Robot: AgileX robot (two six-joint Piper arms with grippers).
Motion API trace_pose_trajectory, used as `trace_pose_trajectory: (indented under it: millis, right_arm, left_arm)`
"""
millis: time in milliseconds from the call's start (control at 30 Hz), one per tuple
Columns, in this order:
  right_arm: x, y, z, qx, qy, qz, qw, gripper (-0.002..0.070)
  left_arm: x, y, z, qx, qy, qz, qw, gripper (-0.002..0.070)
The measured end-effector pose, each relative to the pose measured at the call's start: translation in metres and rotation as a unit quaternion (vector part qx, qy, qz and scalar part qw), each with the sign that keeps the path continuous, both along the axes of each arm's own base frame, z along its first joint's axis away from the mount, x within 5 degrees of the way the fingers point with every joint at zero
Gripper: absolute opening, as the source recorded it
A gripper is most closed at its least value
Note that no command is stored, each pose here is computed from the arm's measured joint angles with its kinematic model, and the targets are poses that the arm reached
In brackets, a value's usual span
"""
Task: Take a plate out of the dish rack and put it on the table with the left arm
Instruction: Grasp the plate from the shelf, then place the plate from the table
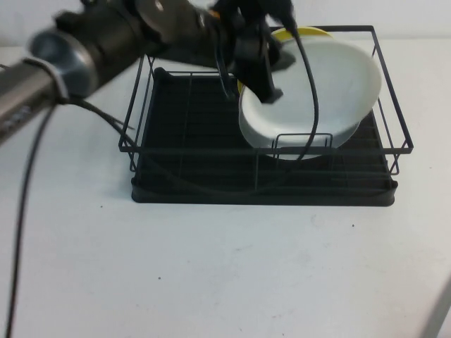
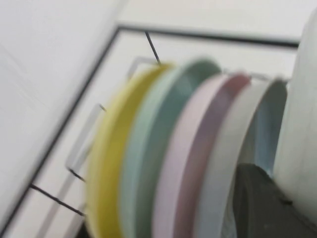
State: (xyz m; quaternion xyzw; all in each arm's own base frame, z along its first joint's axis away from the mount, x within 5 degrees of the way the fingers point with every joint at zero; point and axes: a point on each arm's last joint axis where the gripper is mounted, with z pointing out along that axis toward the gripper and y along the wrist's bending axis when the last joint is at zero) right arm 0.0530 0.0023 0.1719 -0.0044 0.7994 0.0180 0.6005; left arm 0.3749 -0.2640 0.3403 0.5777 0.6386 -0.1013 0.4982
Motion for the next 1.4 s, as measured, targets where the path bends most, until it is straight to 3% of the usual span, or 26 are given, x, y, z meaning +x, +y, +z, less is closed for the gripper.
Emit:
trace_pose_trajectory:
  millis: [233, 400, 567, 900, 1067, 1200, 1267, 1400]
  right_arm:
    - [0.000, 0.000, 0.000, 0.000, 0.000, 0.000, 1.000, -0.0018]
    - [0.000, 0.000, 0.000, 0.000, 0.000, 0.000, 1.000, -0.0018]
    - [0.000, 0.000, 0.000, 0.000, 0.000, 0.000, 1.000, -0.0018]
    - [0.000, 0.000, 0.000, 0.000, 0.000, 0.000, 1.000, -0.0018]
    - [0.000, 0.000, 0.000, 0.000, 0.000, 0.000, 1.000, -0.0018]
    - [0.000, 0.000, 0.000, 0.000, 0.000, 0.000, 1.000, -0.0018]
    - [0.000, 0.000, 0.000, 0.000, 0.000, 0.000, 1.000, -0.0018]
    - [0.000, 0.000, 0.000, 0.000, 0.000, 0.000, 1.000, -0.0018]
  left_arm:
    - [-0.068, 0.043, 0.099, -0.054, 0.015, 0.037, 0.998, 0.0069]
    - [-0.109, 0.072, 0.103, 0.007, 0.165, 0.083, 0.983, 0.0069]
    - [-0.121, 0.087, 0.056, 0.025, 0.296, 0.111, 0.948, 0.0069]
    - [-0.142, 0.098, -0.080, -0.109, 0.476, 0.120, 0.864, 0.0069]
    - [-0.133, 0.110, -0.136, -0.086, 0.460, 0.190, 0.863, 0.0069]
    - [-0.123, 0.113, -0.162, -0.084, 0.494, 0.217, 0.838, 0.0090]
    - [-0.119, 0.113, -0.174, -0.074, 0.496, 0.223, 0.836, 0.0145]
    - [-0.112, 0.117, -0.188, -0.045, 0.464, 0.234, 0.853, 0.0328]
